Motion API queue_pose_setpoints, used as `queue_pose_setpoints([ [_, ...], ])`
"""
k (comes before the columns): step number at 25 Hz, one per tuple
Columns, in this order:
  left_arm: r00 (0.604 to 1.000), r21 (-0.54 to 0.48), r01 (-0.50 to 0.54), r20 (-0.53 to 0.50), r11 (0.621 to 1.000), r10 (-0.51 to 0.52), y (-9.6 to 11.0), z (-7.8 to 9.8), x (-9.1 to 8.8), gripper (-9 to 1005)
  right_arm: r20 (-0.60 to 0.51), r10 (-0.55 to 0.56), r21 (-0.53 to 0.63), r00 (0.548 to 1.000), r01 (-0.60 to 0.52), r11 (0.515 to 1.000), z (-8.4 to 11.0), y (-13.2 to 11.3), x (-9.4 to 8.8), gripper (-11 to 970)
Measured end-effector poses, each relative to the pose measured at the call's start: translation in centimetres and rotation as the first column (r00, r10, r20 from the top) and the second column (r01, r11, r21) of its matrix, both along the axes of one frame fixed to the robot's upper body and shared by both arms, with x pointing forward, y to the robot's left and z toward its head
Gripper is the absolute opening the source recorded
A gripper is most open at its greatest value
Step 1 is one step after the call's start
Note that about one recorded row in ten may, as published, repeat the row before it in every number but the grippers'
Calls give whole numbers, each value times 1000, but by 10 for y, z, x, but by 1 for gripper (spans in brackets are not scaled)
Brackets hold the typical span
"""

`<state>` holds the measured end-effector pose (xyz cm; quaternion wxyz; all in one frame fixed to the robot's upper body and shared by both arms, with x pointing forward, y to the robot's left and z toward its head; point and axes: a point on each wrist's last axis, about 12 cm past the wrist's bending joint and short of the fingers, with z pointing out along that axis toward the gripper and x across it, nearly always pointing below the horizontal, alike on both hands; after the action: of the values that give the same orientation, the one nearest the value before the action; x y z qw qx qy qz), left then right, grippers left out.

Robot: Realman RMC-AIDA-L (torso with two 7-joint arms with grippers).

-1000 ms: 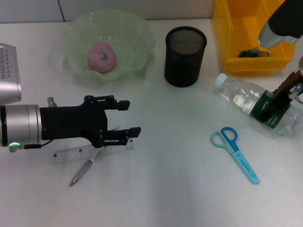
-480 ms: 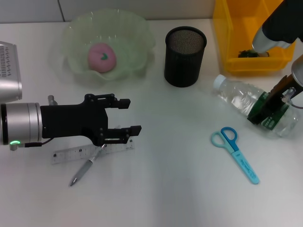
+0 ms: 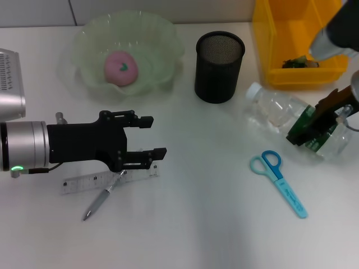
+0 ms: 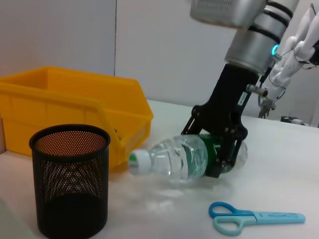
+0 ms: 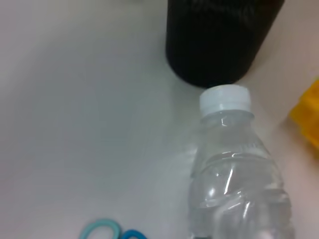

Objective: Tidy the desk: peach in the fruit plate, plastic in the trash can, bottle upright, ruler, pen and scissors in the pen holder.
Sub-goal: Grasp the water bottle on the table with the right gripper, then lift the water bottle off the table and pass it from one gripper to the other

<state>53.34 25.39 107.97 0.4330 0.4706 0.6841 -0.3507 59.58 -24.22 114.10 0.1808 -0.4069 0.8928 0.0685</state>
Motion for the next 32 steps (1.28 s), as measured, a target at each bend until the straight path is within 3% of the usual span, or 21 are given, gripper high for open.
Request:
queue_pose_setpoints([
  [7, 1000, -21, -6, 7, 1000, 6, -1, 2, 1, 744, 94, 25, 129, 995, -37, 991, 16, -10, -19, 765],
  [9, 1000, -70, -24, 16, 997, 25, -1, 7, 2, 743, 200, 90, 257, 976, -140, 956, 23, -11, -36, 764],
  [12, 999, -103, -36, 20, 994, 38, 0, 11, 3, 743, 233, 106, 292, 967, -173, 940, 23, -11, -40, 762],
  [13, 999, -121, -40, 23, 992, 43, 0, 13, 4, 743, 306, 136, 358, 942, -246, 901, 25, -12, -48, 761],
  [14, 999, -121, -40, 23, 992, 43, 0, 13, 4, 743, 306, 136, 358, 942, -246, 901, 25, -12, -48, 761],
  [17, 998, -202, -50, 39, 978, 59, 1, 22, 4, 743, 418, 172, 430, 892, -361, 828, 23, -12, -57, 762],
  [18, 998, -202, -50, 39, 978, 59, 1, 22, 4, 743, 478, 172, 471, 861, -416, 778, 20, -12, -62, 762],
  [19, 997, -259, -43, 49, 965, 57, 3, 30, 3, 743, 478, 172, 471, 861, -416, 778, 20, -12, -62, 762],
  [23, 997, -307, -30, 53, 951, 49, 4, 36, 1, 744, 543, 122, 558, 831, -465, 688, 3, -11, -62, 761],
  [32, 999, -384, -16, 42, 923, 34, 5, 44, -2, 743, 608, 69, 626, 791, -531, 571, -28, 2, -61, 760],
])
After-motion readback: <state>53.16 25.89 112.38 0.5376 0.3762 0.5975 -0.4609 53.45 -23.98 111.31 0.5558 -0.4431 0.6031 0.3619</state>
